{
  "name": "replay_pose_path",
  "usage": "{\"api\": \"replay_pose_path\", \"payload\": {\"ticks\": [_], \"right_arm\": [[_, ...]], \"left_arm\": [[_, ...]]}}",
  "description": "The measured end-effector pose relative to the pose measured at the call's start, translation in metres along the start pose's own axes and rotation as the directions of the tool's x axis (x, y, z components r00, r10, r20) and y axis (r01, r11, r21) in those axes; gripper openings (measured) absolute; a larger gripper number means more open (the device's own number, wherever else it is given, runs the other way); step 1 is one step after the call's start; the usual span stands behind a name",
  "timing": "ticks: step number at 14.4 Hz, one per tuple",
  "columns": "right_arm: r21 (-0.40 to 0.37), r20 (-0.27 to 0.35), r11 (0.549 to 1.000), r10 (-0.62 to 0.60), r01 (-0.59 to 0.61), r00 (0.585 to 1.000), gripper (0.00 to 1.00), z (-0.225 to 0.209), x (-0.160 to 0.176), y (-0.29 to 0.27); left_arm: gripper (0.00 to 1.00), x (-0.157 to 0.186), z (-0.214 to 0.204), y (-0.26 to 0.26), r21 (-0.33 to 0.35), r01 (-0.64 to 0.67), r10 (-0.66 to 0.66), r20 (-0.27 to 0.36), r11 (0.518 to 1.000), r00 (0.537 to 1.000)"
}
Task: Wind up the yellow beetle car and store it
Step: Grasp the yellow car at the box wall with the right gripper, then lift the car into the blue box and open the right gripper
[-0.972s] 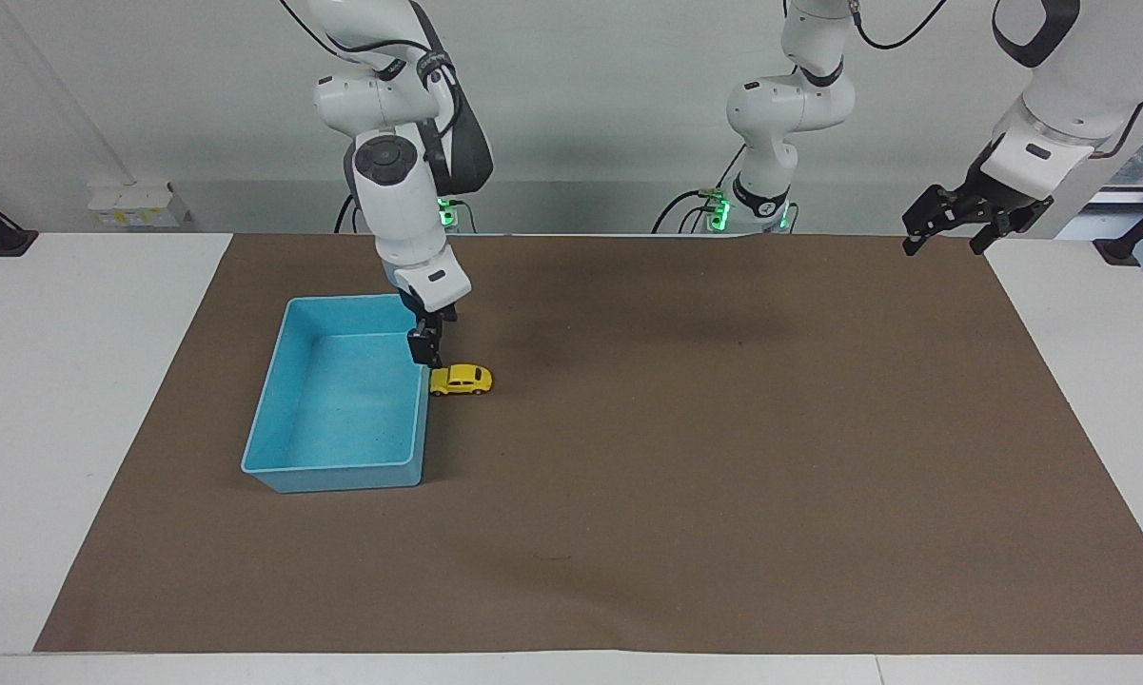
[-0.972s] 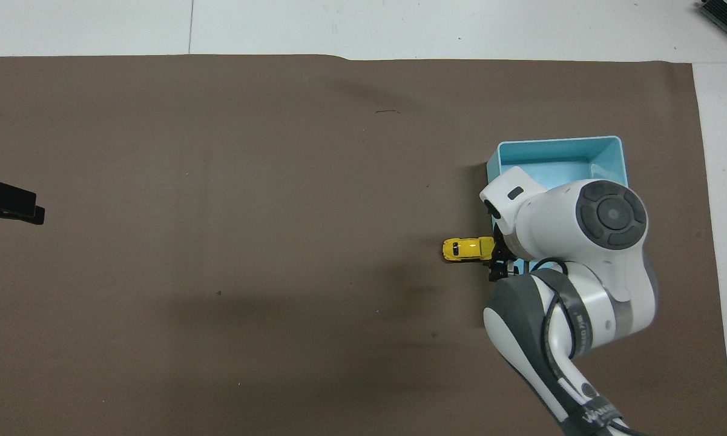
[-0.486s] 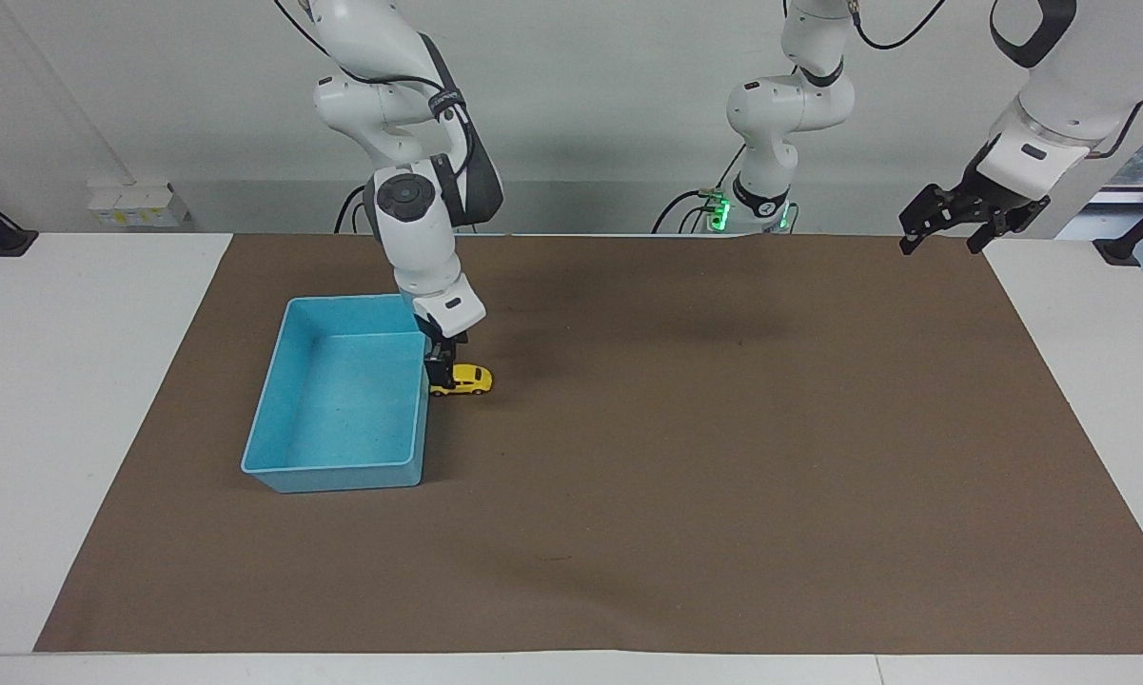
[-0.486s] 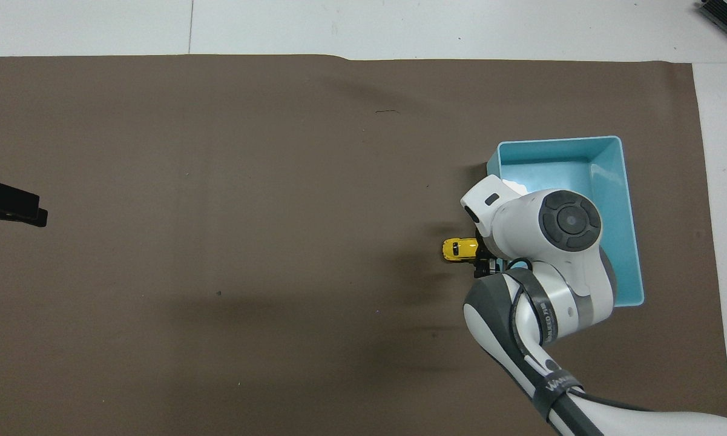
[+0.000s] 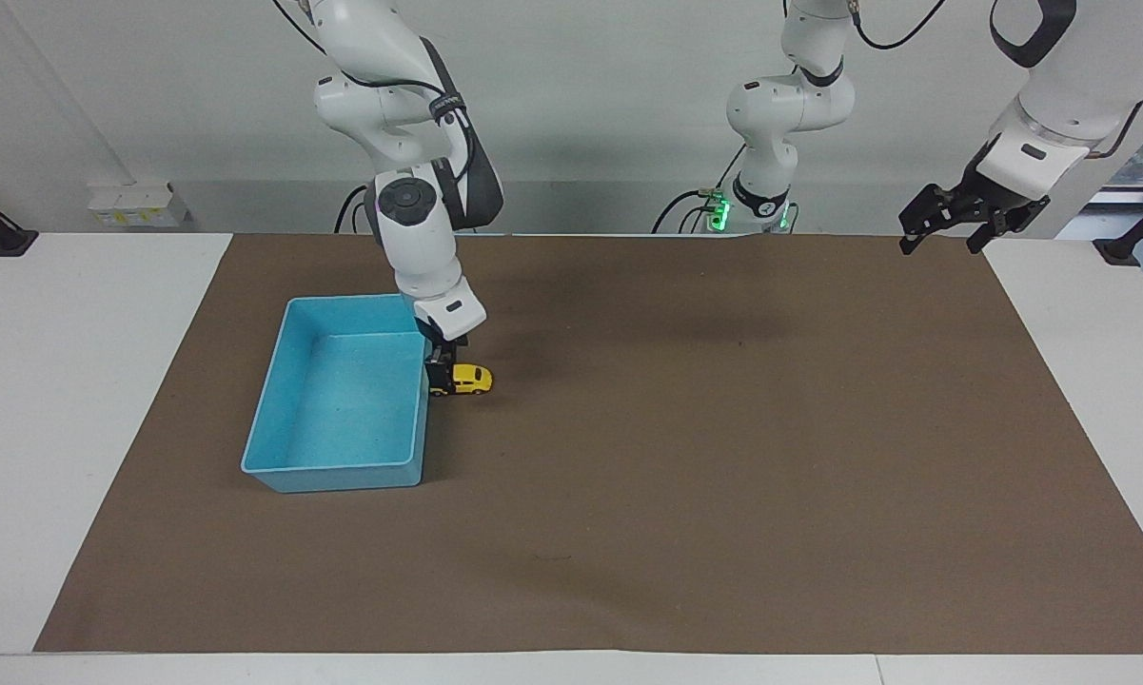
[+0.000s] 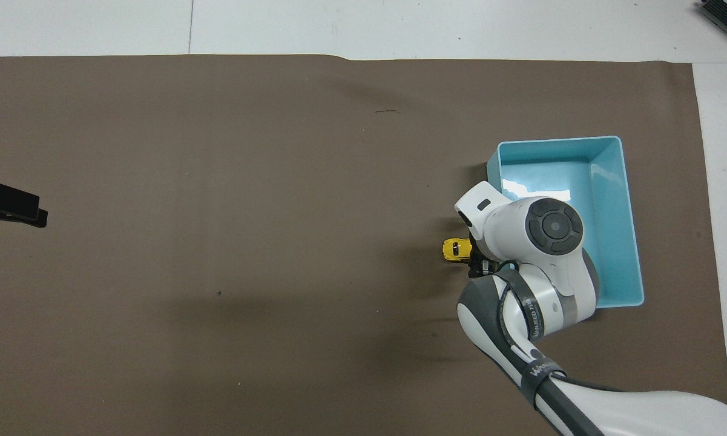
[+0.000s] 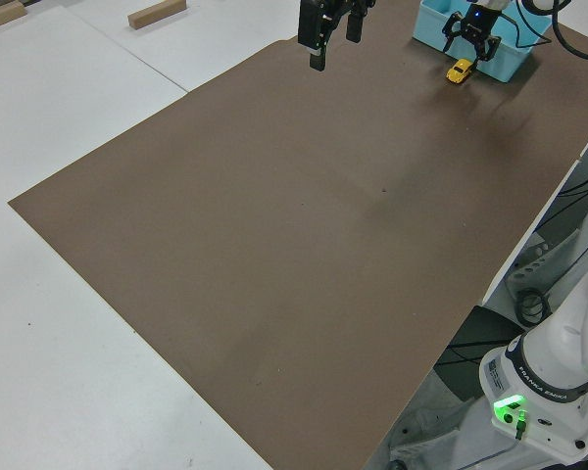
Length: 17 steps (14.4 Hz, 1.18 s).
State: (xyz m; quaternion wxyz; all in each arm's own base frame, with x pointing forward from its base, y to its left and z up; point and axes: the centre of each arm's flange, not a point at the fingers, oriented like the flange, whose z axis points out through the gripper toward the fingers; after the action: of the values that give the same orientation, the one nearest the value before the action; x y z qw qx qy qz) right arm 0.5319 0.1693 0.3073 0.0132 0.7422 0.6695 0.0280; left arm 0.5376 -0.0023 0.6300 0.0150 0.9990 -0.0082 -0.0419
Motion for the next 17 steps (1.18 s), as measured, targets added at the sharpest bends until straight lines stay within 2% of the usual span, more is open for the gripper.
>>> {"api": "replay_pose_path", "payload": {"ticks": [1,2,3,6,9,12,14,17], "right_arm": [[0.002,0.003,1.000,-0.004,0.004,1.000,0.93,0.001,0.000,-0.001],[0.001,0.007,1.000,-0.012,0.012,1.000,0.87,0.002,0.001,-0.001],[0.000,0.009,1.000,-0.022,0.022,1.000,0.73,0.002,0.005,-0.003],[-0.004,0.007,0.999,-0.037,0.037,0.999,0.41,-0.004,0.016,-0.005],[0.013,0.016,0.999,-0.038,0.038,0.999,0.41,-0.025,0.031,0.003],[0.043,0.037,0.999,-0.033,0.031,0.999,0.41,-0.078,0.041,0.022],[0.048,0.048,0.999,-0.017,0.014,0.999,0.41,-0.120,0.033,0.029],[0.052,0.059,0.998,-0.025,0.022,0.998,0.41,-0.157,0.000,0.032]], "left_arm": [[1.00,0.000,0.000,0.000,0.000,0.000,0.000,0.000,1.000,1.000],[1.00,0.000,0.000,0.000,0.000,0.000,0.000,0.000,1.000,1.000],[1.00,0.000,0.000,0.000,0.000,0.000,0.000,0.000,1.000,1.000],[1.00,0.000,0.000,0.000,0.000,0.000,0.000,0.000,1.000,1.000],[1.00,0.000,0.000,0.000,0.000,0.000,0.000,0.000,1.000,1.000],[1.00,0.000,0.000,0.000,0.000,0.000,0.000,0.000,1.000,1.000],[1.00,0.000,0.000,0.000,0.000,0.000,0.000,0.000,1.000,1.000],[1.00,0.000,0.000,0.000,0.000,0.000,0.000,0.000,1.000,1.000]]}}
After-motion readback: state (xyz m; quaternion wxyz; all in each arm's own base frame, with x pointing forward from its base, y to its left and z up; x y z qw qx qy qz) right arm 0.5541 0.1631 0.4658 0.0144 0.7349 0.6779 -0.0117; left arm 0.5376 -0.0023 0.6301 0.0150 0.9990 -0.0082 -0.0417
